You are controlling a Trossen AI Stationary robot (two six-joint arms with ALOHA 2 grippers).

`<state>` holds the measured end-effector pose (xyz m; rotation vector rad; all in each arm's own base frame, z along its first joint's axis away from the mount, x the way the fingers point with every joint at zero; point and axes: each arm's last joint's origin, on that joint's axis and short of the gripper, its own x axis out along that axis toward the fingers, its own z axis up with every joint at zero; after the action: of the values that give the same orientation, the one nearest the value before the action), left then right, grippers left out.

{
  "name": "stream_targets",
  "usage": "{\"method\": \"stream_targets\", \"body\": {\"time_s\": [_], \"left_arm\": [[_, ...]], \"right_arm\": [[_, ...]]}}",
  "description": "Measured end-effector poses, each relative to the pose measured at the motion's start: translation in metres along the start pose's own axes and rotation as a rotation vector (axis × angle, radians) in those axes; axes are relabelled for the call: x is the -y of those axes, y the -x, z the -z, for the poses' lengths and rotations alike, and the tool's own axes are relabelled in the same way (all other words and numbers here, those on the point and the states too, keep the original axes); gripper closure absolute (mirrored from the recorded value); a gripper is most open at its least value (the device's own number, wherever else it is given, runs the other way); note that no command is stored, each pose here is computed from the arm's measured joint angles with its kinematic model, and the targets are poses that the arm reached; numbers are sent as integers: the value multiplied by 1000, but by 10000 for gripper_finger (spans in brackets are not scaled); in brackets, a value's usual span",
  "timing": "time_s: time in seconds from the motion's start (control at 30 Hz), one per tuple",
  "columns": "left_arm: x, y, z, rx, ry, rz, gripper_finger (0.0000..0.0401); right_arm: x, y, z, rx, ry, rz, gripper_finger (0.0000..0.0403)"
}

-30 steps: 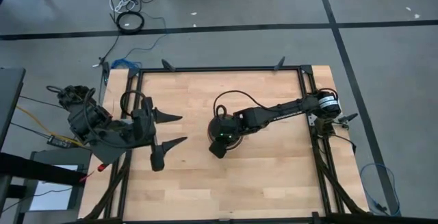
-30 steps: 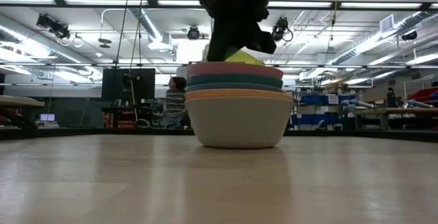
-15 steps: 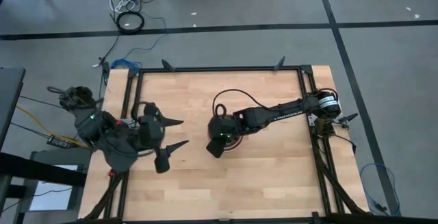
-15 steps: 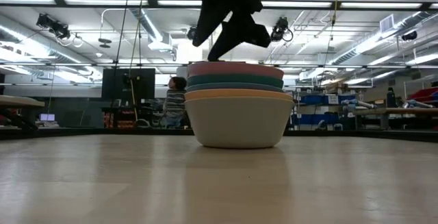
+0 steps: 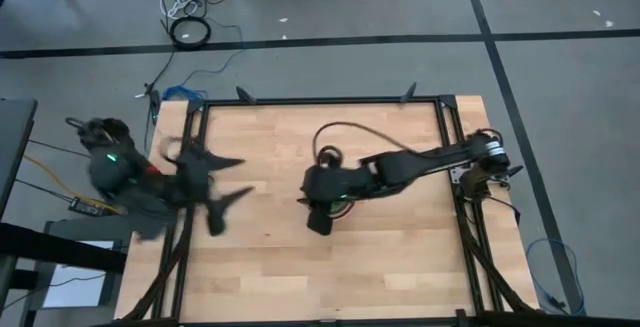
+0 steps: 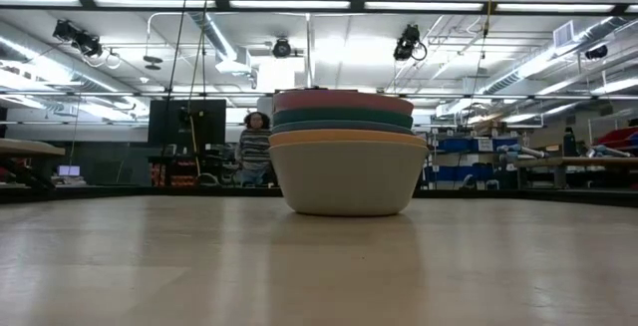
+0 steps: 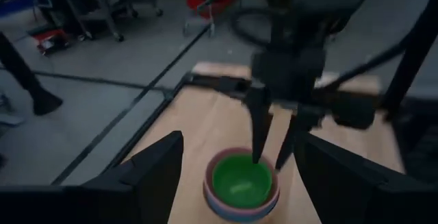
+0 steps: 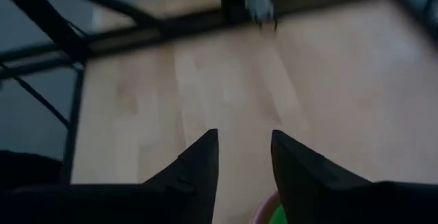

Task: Nest bowls inside each other
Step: Return to Home Position

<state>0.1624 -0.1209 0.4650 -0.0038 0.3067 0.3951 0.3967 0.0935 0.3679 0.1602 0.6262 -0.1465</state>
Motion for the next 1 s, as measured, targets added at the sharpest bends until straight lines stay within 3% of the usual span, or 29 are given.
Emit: {"method": "stream_targets", "body": {"time_s": [0.13,0.27,0.43,0.53,0.7,1.0], "left_arm": [[-26,32,-5,87,65,38,117],[-41,54,-2,145,86,86,117],[-49,65,16,190,50,92,117],[-59,66,37,215,74,91,117],[-67,56,87,260,138,92,117],[-63,35,160,283,201,89,117]], "right_arm": [[-6,59,-15,117,77,-11,293],[-9,132,-13,207,129,-3,301],[-2,218,13,269,157,74,309],[5,252,40,327,119,98,312],[14,254,104,385,92,174,313],[40,181,220,473,-49,350,316]]}}
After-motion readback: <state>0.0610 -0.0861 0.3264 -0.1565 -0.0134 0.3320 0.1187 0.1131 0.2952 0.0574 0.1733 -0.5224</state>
